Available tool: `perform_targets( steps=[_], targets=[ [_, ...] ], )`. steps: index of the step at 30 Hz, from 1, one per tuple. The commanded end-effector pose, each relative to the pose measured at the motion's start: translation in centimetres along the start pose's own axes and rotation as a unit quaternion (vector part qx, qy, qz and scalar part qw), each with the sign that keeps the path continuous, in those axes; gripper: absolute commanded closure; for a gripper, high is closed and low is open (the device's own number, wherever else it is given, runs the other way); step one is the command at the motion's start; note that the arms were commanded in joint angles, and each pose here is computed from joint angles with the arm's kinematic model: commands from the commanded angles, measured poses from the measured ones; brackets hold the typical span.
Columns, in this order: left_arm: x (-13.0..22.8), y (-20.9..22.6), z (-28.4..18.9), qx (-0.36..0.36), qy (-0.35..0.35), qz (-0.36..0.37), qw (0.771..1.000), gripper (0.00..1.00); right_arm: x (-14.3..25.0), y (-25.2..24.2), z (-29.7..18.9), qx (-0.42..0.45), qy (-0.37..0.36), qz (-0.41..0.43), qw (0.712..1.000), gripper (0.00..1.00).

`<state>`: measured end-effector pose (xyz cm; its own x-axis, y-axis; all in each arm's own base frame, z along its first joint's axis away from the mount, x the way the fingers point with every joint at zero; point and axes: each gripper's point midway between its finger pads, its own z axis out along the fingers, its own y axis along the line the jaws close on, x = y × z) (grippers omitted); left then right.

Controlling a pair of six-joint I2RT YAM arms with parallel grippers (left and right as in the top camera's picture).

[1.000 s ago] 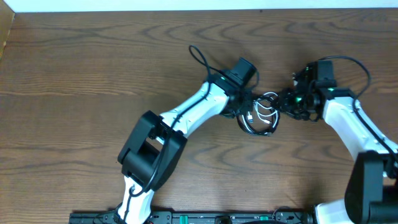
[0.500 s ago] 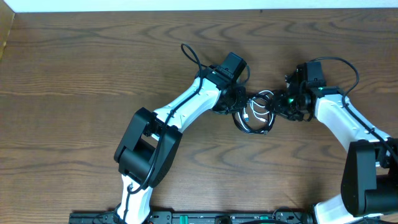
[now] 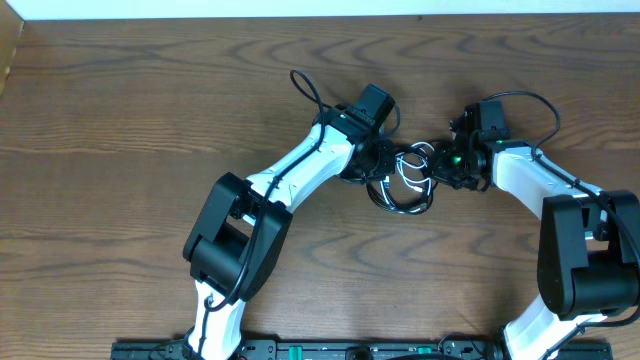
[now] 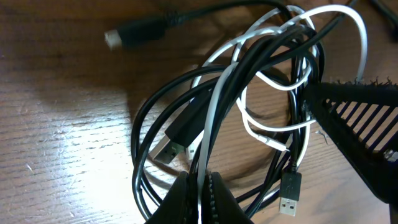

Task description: Untangle cables

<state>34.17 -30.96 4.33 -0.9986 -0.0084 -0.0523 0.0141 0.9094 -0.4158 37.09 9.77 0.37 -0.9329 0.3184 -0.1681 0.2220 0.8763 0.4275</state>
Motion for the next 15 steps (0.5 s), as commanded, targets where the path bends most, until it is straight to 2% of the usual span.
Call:
perform_targets(
  steps=[1,5,8,12,15],
  targets=[
    [-0.2,0.4,-0.8,0.004,0.000,0.013,1.000,0.93,-0.2,0.2,-0.5,-0.015,-0.002,-0.002,1.000,0.99],
    [-1.2,2.8,-1.5,-0.010,0.001,0.018,1.000,0.92,-1.1,0.7,-3.2,-0.049,-0.015,-0.010,0.999,0.99],
    [-2.2,6.4,-2.5,-0.055,-0.006,0.008,0.998,0.93,-2.0,0.2,-6.5,-0.053,-0.045,-0.010,0.998,0.99],
    [-3.0,11.4,-4.2,-0.117,-0.006,-0.018,0.993,0.92,-3.2,-1.4,-11.2,-0.049,-0.093,0.007,0.994,0.99],
    [-3.2,13.8,-5.2,-0.134,0.000,-0.035,0.990,0.93,-3.5,-3.4,-14.1,-0.037,-0.119,0.037,0.992,0.99]
  ],
)
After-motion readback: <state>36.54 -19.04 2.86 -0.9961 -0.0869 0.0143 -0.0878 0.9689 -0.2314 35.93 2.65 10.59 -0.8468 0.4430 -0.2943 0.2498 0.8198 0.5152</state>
